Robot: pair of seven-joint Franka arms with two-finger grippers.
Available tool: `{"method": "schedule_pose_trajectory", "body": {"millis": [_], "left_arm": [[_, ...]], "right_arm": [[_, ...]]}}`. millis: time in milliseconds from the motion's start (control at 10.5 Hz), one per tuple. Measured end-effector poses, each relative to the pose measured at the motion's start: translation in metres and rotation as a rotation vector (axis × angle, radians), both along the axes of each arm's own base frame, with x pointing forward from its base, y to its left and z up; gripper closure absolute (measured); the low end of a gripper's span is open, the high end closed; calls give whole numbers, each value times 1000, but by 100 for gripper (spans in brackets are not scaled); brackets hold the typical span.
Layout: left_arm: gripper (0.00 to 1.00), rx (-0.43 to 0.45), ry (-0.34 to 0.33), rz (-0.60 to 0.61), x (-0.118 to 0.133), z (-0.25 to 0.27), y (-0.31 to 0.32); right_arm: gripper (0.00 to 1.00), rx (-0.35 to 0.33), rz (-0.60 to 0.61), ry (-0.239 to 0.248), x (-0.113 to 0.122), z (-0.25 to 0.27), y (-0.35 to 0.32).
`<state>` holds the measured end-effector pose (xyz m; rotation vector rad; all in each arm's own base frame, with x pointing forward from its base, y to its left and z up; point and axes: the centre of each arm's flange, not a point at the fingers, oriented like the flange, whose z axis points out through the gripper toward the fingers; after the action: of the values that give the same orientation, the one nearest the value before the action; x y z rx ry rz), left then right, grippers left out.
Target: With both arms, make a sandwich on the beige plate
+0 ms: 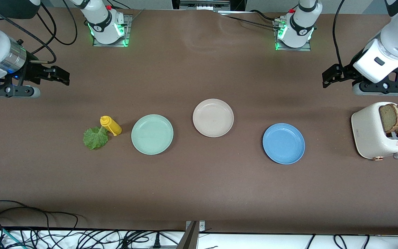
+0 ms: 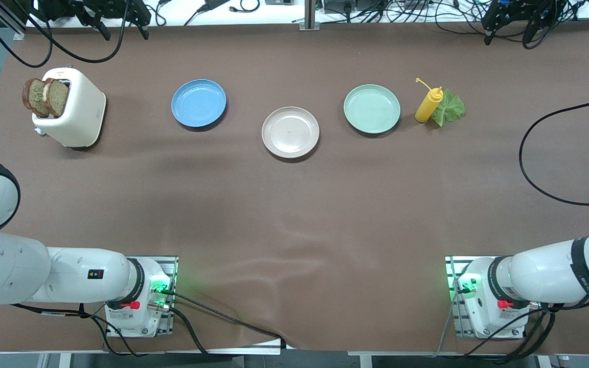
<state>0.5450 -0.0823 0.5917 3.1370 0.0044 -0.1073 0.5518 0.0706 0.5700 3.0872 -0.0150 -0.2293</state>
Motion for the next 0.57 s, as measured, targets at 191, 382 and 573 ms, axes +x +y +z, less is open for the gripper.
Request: {"method": "schedule_pose_trajectory", "body": {"millis": [191,382,573], "left_arm": [[0,2,1,-2,0,0,-1],[0,2,4,-3,-1,0,-1],[0,2,3,-4,-1,0,-2]], "right_arm": [[0,-2,-8,4,0,-1,0],[0,-1,-14,3,0,0,-1],[0,2,-20,3,0,0,-3]]}}
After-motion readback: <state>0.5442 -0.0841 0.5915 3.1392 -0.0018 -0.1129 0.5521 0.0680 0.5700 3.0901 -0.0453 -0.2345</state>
